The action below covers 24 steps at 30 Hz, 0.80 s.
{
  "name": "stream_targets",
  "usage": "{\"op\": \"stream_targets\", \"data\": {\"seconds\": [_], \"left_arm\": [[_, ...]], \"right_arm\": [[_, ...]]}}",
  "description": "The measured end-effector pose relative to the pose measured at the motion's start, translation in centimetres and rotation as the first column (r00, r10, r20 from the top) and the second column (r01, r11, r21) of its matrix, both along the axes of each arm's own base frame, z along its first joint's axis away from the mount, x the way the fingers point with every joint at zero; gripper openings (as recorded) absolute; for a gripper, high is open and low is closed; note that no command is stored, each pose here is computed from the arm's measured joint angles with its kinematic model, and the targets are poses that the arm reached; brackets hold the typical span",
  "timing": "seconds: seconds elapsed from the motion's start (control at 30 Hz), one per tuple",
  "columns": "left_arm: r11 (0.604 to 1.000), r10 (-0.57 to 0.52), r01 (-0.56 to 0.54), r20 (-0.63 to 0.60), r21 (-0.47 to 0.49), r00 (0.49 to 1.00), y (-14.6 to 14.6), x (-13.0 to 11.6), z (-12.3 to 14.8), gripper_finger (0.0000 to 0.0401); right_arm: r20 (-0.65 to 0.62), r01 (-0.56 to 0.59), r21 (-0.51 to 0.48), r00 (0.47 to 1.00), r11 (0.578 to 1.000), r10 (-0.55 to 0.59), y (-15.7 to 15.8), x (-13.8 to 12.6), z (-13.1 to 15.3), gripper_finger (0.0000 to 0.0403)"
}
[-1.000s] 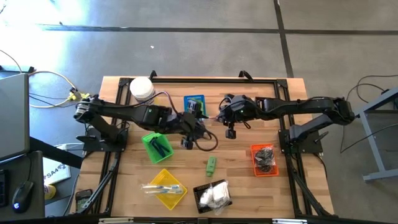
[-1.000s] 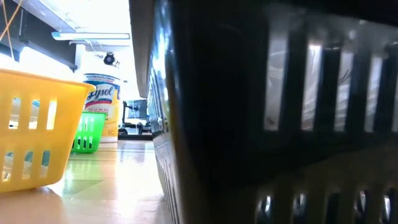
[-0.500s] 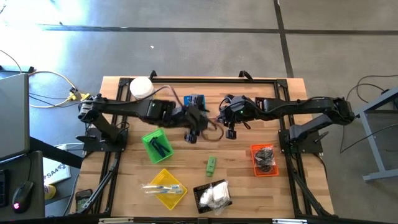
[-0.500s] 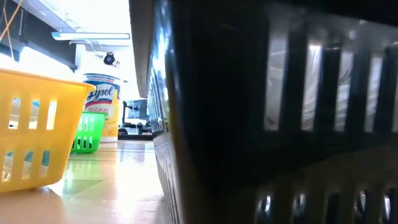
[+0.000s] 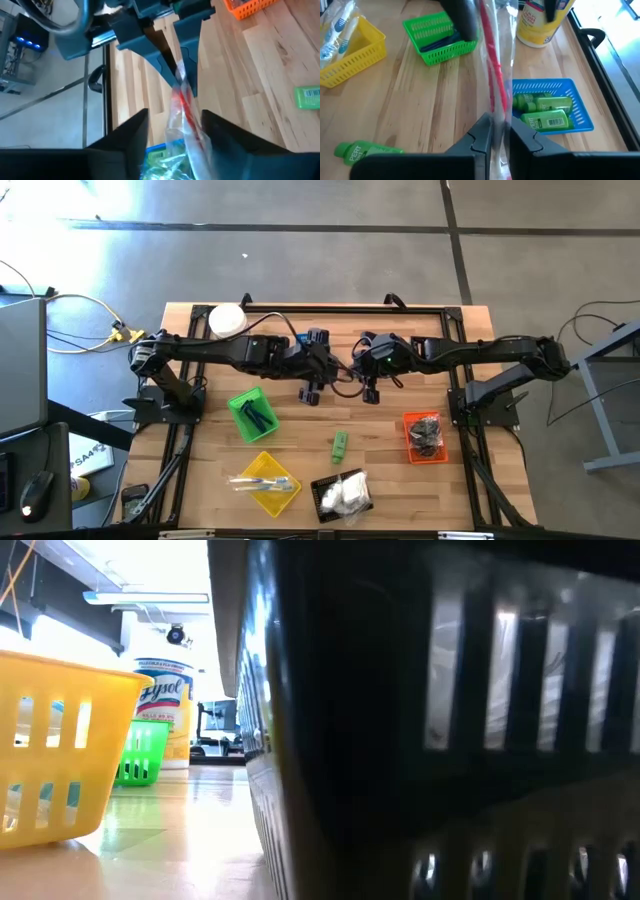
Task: Pick & Place Travel size toiletries
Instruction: Put the red toothbrush into the yellow bin
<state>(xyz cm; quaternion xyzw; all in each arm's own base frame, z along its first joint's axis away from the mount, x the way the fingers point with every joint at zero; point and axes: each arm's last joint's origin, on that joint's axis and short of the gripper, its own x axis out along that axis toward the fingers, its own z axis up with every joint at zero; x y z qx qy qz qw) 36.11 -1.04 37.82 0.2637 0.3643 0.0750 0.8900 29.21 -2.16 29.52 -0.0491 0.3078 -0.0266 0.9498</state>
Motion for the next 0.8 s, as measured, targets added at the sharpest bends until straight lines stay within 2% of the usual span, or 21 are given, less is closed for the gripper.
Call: {"op": "stream_targets", "data": {"seconds": [0.23, 0.37, 0.7, 0.8], "left_arm": [[1.000, -0.003, 0.003, -0.018, -0.001, 1.000, -0.02, -0.11, -0.13, 0.0069], [1.000, -0.007, 0.007, -0.030, 0.005, 1.000, -0.02, -0.18, -0.20, 0.0027], [0.999, 0.016, -0.014, -0.082, 0.031, 0.996, 0.07, -0.31, -0.70, 0.0027], [0.999, 0.027, -0.023, -0.094, 0.040, 0.995, 0.10, -0.41, -0.77, 0.0019]], "right_arm": [[0.022, -0.007, -0.016, 1.000, 1.000, 0.008, -0.03, 0.13, 0.19, 0.0017], [0.024, -0.005, -0.017, 1.000, 1.000, 0.006, -0.03, 0.14, 0.20, 0.0027], [0.042, -0.015, -0.048, 0.999, 0.999, 0.017, -0.07, 0.29, 0.33, 0.0027], [0.050, -0.027, -0.061, 0.998, 0.998, 0.030, -0.01, 0.35, 0.41, 0.0044]]}}
